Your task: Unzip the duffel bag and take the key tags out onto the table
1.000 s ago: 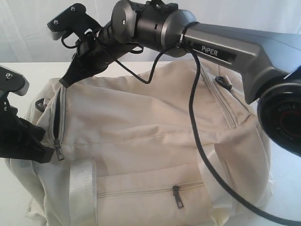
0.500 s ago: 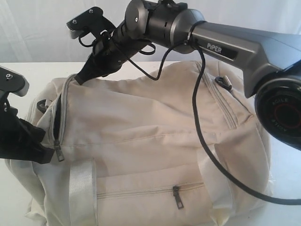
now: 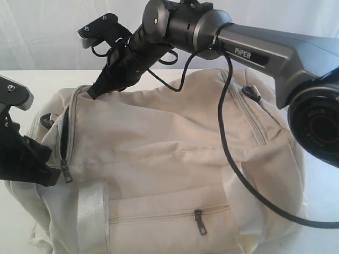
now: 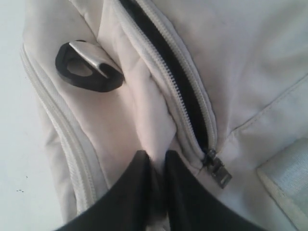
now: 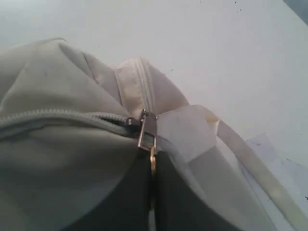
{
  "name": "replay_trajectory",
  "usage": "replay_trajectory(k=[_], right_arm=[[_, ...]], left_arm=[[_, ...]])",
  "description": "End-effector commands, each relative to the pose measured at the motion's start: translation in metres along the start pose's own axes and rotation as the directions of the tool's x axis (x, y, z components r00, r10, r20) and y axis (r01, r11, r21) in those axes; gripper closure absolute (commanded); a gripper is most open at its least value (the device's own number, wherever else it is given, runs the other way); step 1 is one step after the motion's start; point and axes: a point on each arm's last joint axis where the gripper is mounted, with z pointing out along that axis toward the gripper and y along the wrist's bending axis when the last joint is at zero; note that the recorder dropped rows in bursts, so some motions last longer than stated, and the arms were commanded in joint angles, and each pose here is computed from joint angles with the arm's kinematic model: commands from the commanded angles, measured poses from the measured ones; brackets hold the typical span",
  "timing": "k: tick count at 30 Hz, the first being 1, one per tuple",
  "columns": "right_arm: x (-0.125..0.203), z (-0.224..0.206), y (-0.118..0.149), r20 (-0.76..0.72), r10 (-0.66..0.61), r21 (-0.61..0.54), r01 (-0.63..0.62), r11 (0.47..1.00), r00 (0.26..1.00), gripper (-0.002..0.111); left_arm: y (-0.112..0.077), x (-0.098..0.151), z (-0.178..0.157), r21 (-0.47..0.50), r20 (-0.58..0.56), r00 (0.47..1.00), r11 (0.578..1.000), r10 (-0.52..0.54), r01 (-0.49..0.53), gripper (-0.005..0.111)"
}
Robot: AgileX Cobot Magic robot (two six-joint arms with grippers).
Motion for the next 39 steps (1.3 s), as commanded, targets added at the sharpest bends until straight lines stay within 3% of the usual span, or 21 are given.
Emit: replay_trajectory(k=[1,5,14,17,21,25,29,31,35,39], right_arm=[[-0.004,-0.013,-0.005,0.006,0.002,0.01,-0.002,1.0,1.0,0.108],[-0.004,-0.015,-0.003,-0.009,0.001,-0.001,-0.001,1.0,1.0,0.108],[-0.003,-0.016,-0.001,-0.022,0.002,-0.014,-0.002,1.0,1.0,0.108],[-0.002,-0.019,0.001,-0.05,-0.001,-0.034,-0.001,0.999,0.999,0.108],[-0.003,-0.028,0.004,-0.07,-0.007,-0.053,0.003,0.999,0.998,0.108],[-0.007,-0.033,0.004,-0.048,-0.01,-0.041,0.008,0.999,0.999,0.108],[-0.007,-0.032,0.003,-0.042,-0.009,-0.037,0.008,0.999,0.999,0.108],[-0.008,-0.032,0.003,-0.036,-0.009,-0.032,0.008,0.999,0.999,0.108],[-0.01,-0.032,0.002,-0.014,-0.01,-0.017,0.01,1.0,1.0,0.108],[-0.01,-0.032,0.001,-0.017,-0.015,-0.012,0.015,1.0,1.0,0.108]], left_arm=[[0.001,0.0,-0.003,-0.004,-0.043,0.998,0.999,-0.048,0.048,0.06],[0.005,-0.02,-0.017,-0.031,-0.066,0.996,0.998,-0.064,0.062,0.045],[0.014,-0.08,-0.048,-0.069,-0.035,0.999,0.998,0.005,-0.008,0.045],[0.012,-0.091,-0.031,-0.052,-0.096,0.995,0.999,0.008,-0.013,0.045],[0.008,-0.104,0.005,0.059,-0.154,0.988,0.998,0.022,-0.013,0.045],[0.015,-0.108,0.035,0.045,-0.18,0.983,0.999,-0.023,0.032,0.045],[0.015,-0.108,0.043,0.045,-0.172,0.985,0.999,-0.021,0.029,0.046],[0.015,-0.108,0.043,0.045,-0.171,0.985,0.999,-0.021,0.029,0.059],[0.016,-0.108,0.043,0.039,-0.17,0.985,0.999,-0.011,0.018,0.107],[0.018,-0.106,0.043,0.024,-0.2,0.98,1.0,0.003,0.001,0.107]])
